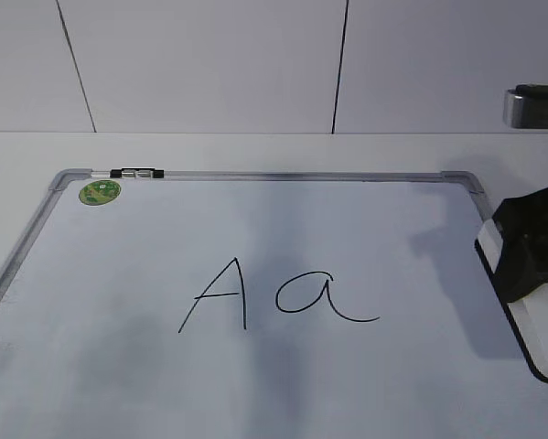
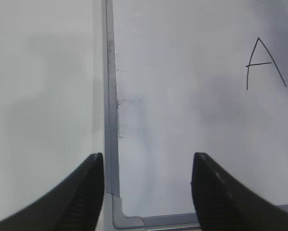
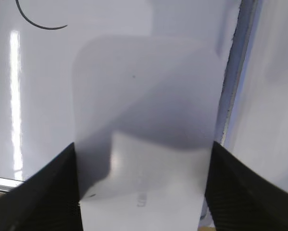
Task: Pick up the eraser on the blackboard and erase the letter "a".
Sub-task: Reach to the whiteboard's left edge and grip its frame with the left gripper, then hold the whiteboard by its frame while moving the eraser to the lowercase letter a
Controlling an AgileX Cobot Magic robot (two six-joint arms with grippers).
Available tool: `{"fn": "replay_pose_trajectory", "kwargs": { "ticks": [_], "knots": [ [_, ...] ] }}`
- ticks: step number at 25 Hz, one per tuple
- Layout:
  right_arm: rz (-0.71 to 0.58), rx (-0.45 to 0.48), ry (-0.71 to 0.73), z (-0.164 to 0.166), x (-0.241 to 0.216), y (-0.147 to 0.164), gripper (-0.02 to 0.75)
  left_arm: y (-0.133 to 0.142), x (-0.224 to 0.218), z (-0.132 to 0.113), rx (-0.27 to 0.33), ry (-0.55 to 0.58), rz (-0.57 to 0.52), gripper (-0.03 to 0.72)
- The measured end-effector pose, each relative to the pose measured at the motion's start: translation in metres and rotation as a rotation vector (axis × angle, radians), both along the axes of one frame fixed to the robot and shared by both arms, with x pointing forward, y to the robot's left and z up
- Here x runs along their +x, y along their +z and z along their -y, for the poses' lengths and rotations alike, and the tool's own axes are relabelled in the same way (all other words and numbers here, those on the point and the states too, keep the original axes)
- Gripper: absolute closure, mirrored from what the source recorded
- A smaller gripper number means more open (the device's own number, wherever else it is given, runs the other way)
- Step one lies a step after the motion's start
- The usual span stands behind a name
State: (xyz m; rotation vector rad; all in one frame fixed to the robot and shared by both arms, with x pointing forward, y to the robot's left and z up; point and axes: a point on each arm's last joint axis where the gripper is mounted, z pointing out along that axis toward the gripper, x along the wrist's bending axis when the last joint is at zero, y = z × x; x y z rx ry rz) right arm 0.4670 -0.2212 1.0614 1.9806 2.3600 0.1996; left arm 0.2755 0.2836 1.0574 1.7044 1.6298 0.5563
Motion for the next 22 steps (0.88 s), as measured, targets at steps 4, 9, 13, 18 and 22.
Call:
{"fn": "replay_pose_trajectory", "kwargs": {
  "ticks": [4, 9, 13, 18, 22],
  "knots": [
    [0.0, 0.001, 0.006, 0.0, 0.0, 0.0, 0.182, 0.006, 0.038, 0.0, -0.016, 0.01, -0.113, 0.256],
    [0.001, 0.0, 0.02, 0.0, 0.0, 0.0, 0.182, 0.002, 0.096, 0.0, -0.024, 0.014, -0.329, 0.285],
    [0.001, -0.001, 0.027, 0.0, 0.0, 0.0, 0.182, 0.001, 0.144, -0.001, -0.021, 0.021, -0.414, 0.352],
    [0.001, -0.001, 0.028, 0.0, 0.0, 0.0, 0.182, -0.007, 0.197, -0.005, 0.026, 0.011, -0.49, 0.371],
    [0.001, -0.002, 0.031, 0.0, 0.0, 0.0, 0.182, -0.026, 0.229, -0.006, 0.047, -0.018, -0.568, 0.372]
  ]
}}
